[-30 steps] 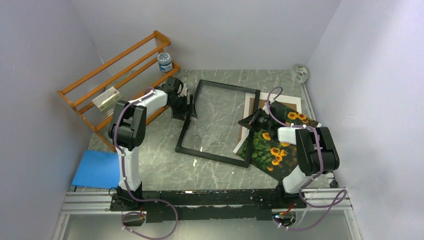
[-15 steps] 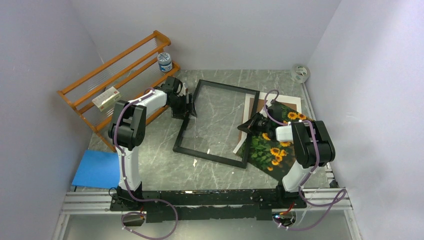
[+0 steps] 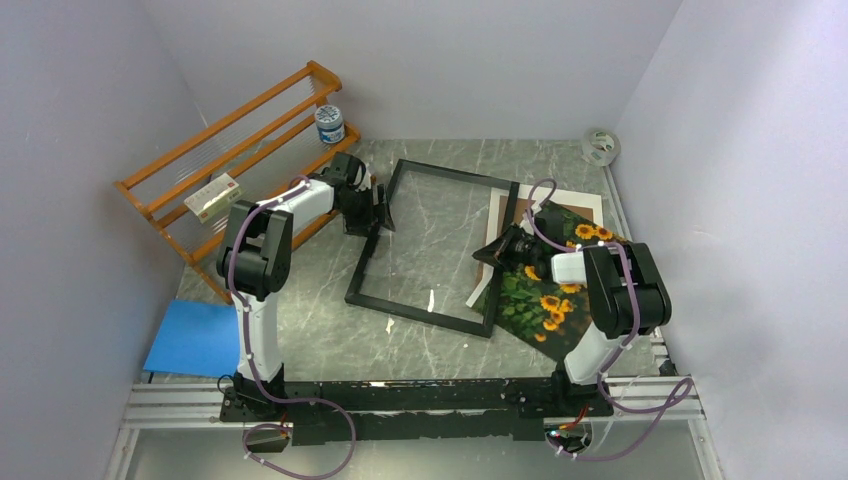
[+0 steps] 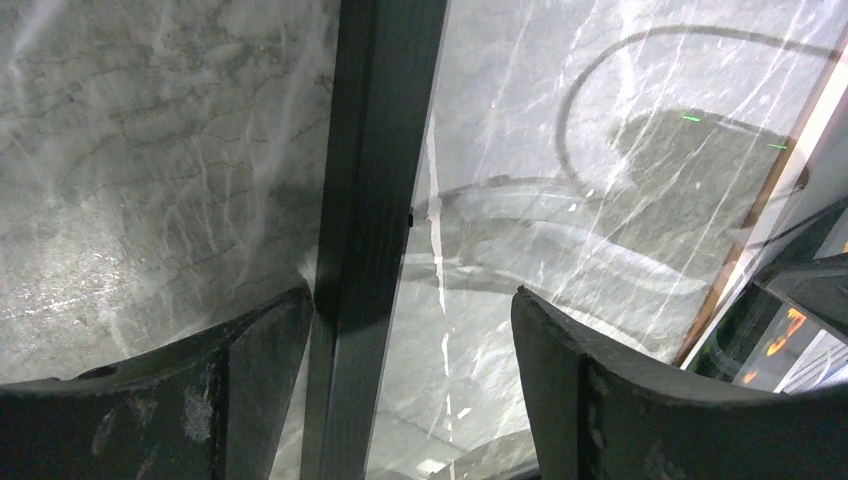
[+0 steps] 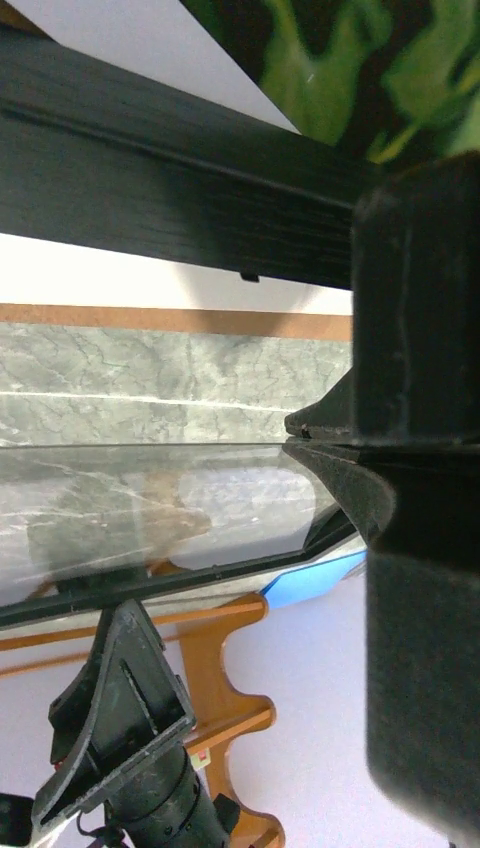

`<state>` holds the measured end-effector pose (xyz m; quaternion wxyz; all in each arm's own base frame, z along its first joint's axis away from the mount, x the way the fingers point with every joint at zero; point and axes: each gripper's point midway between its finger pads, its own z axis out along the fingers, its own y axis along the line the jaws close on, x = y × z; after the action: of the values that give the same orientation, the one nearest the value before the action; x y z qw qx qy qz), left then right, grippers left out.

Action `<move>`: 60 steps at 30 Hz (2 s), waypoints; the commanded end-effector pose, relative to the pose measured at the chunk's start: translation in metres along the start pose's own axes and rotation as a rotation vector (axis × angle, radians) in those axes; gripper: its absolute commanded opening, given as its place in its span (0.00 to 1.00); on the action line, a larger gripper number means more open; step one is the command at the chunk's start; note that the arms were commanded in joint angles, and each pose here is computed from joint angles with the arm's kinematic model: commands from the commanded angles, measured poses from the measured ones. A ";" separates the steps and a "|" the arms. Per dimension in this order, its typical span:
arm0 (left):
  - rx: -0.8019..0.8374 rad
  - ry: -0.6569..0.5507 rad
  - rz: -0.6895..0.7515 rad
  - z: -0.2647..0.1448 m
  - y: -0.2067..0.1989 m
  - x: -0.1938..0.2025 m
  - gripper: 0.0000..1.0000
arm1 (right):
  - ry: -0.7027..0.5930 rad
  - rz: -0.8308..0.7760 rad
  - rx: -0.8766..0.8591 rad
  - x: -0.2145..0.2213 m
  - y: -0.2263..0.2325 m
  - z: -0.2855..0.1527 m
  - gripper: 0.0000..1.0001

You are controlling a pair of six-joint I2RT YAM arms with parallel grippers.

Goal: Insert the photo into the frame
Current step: Place the photo frame item in the photo frame.

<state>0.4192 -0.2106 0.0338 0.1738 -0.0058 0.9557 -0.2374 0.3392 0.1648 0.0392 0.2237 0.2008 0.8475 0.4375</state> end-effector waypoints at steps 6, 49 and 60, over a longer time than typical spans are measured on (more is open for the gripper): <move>-0.122 0.061 -0.061 0.027 0.044 0.023 0.80 | -0.047 -0.045 -0.046 -0.003 0.009 -0.005 0.00; -0.194 -0.183 -0.207 -0.044 0.060 -0.025 0.80 | -0.020 -0.182 -0.501 -0.012 0.130 -0.034 0.00; -0.118 -0.186 -0.146 -0.057 0.046 -0.013 0.53 | -0.077 -0.291 -0.444 -0.031 0.206 -0.049 0.00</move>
<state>0.4099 -0.1469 0.0386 0.2029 -0.1186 0.9541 -0.1857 0.3589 0.2224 0.2150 0.3228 0.0562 0.7385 0.5893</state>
